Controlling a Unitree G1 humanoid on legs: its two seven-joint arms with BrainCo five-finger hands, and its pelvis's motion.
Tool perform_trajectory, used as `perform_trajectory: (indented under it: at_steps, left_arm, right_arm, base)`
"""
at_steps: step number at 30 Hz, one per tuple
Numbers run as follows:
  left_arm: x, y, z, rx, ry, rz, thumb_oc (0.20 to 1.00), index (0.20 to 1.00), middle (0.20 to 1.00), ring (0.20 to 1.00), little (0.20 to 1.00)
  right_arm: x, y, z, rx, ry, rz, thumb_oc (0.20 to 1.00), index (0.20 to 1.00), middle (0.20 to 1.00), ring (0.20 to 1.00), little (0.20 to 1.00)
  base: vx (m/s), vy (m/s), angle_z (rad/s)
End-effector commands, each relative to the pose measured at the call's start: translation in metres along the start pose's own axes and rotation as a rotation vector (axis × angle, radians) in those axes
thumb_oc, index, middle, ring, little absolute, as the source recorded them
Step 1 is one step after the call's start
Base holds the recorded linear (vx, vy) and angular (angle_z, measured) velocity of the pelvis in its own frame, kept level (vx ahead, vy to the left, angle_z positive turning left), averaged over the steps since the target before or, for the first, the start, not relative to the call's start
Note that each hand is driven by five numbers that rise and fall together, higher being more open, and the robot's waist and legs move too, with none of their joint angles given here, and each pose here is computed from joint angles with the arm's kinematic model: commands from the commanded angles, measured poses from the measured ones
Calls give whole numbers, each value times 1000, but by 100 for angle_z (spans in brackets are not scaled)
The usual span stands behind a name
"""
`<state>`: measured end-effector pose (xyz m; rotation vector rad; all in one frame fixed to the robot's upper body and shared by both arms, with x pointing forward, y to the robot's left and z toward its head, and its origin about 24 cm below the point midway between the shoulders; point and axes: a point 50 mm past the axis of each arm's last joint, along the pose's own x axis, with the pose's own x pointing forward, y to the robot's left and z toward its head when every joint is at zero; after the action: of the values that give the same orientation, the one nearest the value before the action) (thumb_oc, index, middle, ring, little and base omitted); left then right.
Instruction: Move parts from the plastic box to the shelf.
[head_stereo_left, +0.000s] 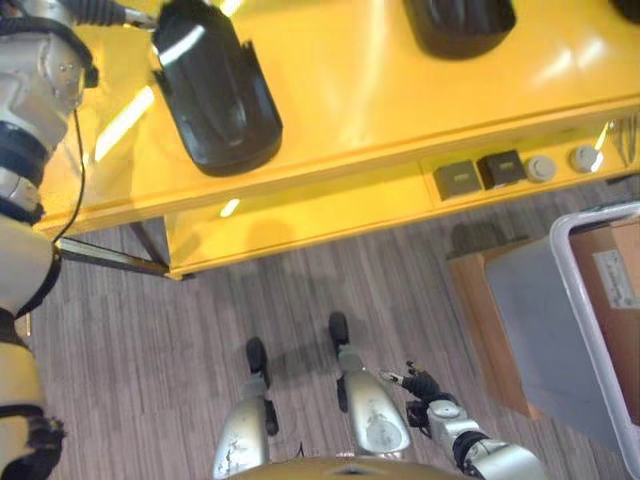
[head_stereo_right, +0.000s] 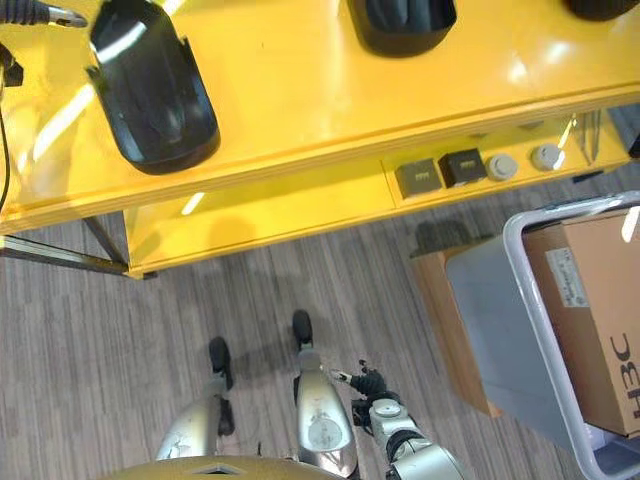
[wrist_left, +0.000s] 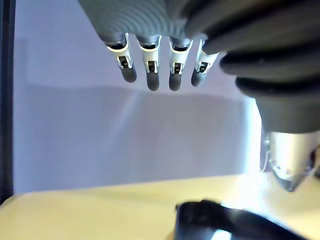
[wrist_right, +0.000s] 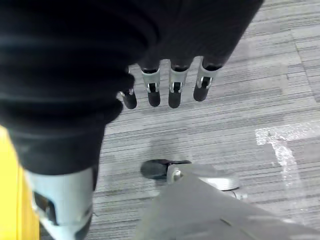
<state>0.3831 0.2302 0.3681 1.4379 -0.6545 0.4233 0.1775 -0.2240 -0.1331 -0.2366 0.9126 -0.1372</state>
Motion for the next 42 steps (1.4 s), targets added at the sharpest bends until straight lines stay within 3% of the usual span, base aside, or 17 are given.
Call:
perform_trajectory:
  at_steps: [1, 3, 4, 5, 6, 7, 12, 13, 20, 29, 42]
  left_arm:
    - [2, 16, -5, -305, 73, 131, 1000, 1000, 1000, 1000, 1000]
    - [-19, 0, 44, -426, -165, 148, 1000, 1000, 1000, 1000, 1000]
    - [-60, -18, 55, -715, -232, 99, 1000, 1000, 1000, 1000, 1000]
    - [-73, -27, 56, -827, -215, 87, 1000, 1000, 1000, 1000, 1000]
    - [-99, -40, 65, -1009, -220, 50, 470, 470, 470, 470, 470]
    - [-135, -57, 79, -1239, -209, -33, 200, 200, 200, 200, 200]
    - [-212, -85, 103, -1579, -78, -190, 200, 200, 200, 200, 200]
    - [-229, -99, 110, -1646, -15, -287, 200, 200, 200, 200, 200]
    - [-256, -132, 126, -1658, 108, -478, 200, 200, 200, 200, 200]
    - [-235, -150, 149, -1642, 111, -478, 200, 200, 200, 200, 200]
    - [-191, -144, 145, -1621, 153, -221, 200, 200, 200, 200, 200]
  right_arm:
    - [-11, -8, -42, -18, 134, -22, 1000, 1000, 1000, 1000, 1000]
    - [-14, -5, -52, -17, 173, -26, 1000, 1000, 1000, 1000, 1000]
    - [-18, 1, -63, -33, 210, -2, 1000, 1000, 1000, 1000, 1000]
    - [-20, 3, -67, -44, 223, 6, 1000, 1000, 1000, 1000, 1000]
    - [-22, 5, -73, -39, 239, 3, 1000, 1000, 1000, 1000, 1000]
    - [-25, 9, -78, -24, 252, 12, 1000, 1000, 1000, 1000, 1000]
    - [-33, 27, -90, -15, 273, 44, 1000, 1000, 1000, 1000, 1000]
    - [-33, 32, -89, -40, 268, 59, 1000, 1000, 1000, 1000, 1000]
    - [-34, 35, -89, -48, 265, 49, 1000, 1000, 1000, 1000, 1000]
    - [-30, 32, -80, -31, 231, 6, 1000, 1000, 1000, 1000, 1000]
    - [-26, 31, -70, -41, 178, -21, 1000, 1000, 1000, 1000, 1000]
  base:
    - [79, 15, 9]
    - [83, 23, 13]
    - [73, 34, 30]
    - [87, 40, 33]
    - [71, 43, 7]
    - [74, 50, 11]
    - [-2, 38, 6]
    - [-75, 31, 4]
    - [-48, 11, -7]
    - [-73, -22, -7]
    - [17, -18, -9]
